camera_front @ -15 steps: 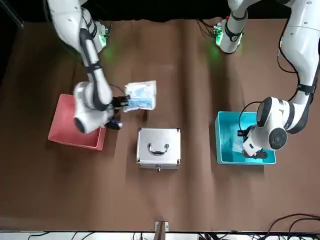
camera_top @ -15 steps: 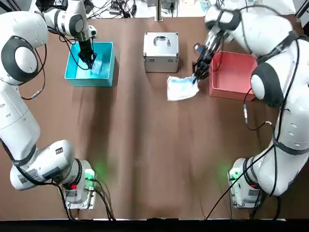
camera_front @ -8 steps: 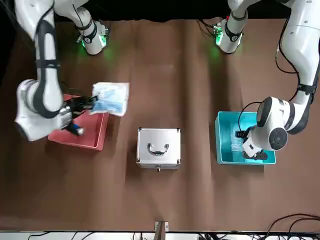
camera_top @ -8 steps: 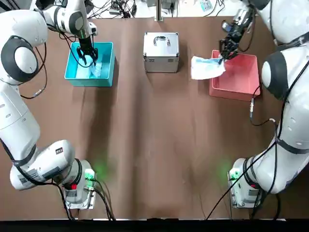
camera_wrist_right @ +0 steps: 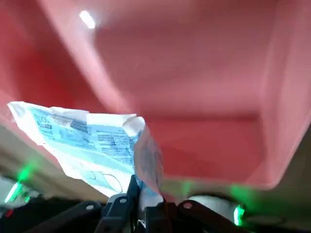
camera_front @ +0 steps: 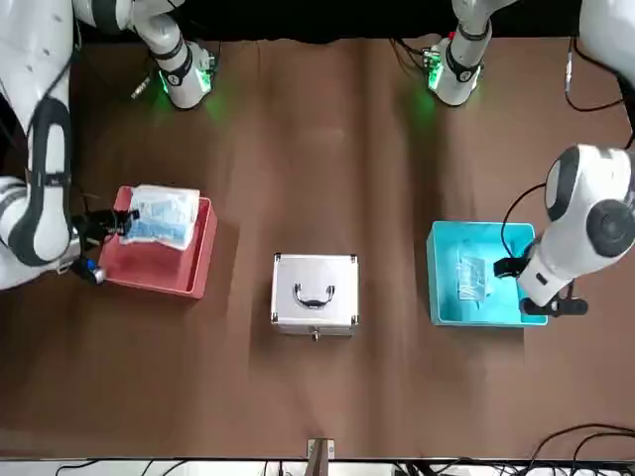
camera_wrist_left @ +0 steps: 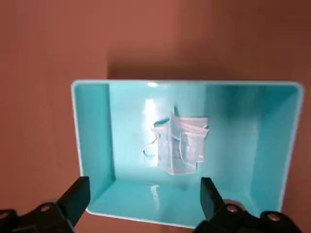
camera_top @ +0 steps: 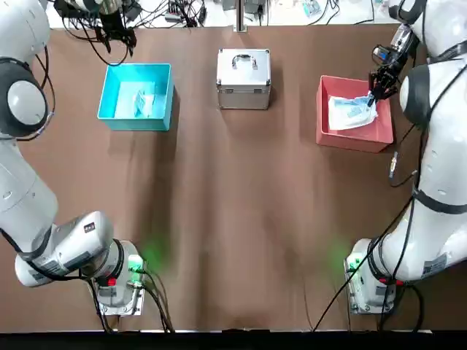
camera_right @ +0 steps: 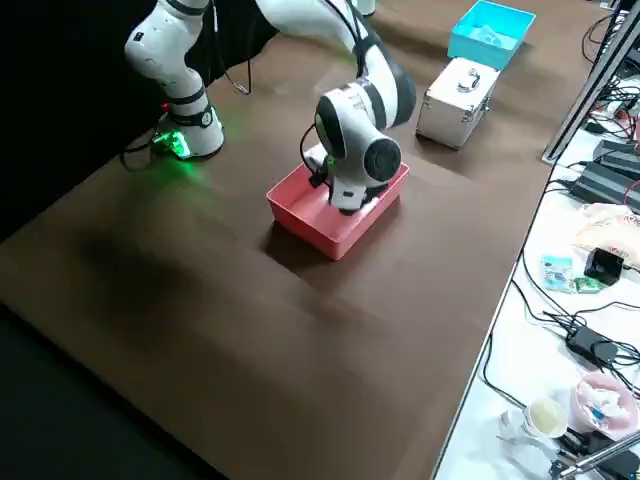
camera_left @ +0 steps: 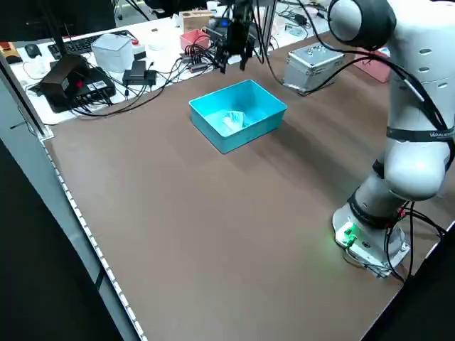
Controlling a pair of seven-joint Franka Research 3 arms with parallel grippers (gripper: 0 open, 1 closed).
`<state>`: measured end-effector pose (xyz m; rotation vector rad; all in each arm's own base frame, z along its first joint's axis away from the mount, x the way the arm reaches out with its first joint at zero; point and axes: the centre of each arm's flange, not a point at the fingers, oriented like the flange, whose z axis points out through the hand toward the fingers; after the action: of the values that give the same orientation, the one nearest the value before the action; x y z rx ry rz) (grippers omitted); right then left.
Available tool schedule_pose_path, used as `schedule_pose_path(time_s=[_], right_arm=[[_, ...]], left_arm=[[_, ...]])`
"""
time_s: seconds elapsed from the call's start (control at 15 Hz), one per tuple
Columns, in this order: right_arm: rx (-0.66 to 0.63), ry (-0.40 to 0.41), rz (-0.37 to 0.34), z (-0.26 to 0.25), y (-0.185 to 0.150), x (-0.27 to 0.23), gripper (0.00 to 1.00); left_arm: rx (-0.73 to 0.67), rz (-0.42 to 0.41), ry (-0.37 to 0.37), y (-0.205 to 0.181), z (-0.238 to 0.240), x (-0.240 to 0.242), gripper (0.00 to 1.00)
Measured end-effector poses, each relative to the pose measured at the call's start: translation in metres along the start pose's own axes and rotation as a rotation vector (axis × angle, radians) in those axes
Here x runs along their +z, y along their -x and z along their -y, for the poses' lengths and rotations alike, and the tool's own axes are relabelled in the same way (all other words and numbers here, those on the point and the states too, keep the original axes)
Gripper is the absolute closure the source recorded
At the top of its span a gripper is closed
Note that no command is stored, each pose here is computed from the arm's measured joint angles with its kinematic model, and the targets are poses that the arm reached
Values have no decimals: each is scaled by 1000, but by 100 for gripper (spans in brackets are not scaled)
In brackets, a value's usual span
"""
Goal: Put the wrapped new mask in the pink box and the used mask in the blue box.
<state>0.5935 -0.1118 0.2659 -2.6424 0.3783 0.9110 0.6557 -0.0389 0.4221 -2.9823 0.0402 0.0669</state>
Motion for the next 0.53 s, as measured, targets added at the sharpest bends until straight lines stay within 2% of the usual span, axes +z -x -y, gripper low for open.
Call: schedule_pose_path(time_s=[0.27,0.53], right_arm=[[-18,54,-138,3,-47,13,91],[-31,44,-199,-8,-63,4,91]], left_arm=[[0,-6,6,8,-9,-54,0],[-26,38,96,19,-10,-99,0]])
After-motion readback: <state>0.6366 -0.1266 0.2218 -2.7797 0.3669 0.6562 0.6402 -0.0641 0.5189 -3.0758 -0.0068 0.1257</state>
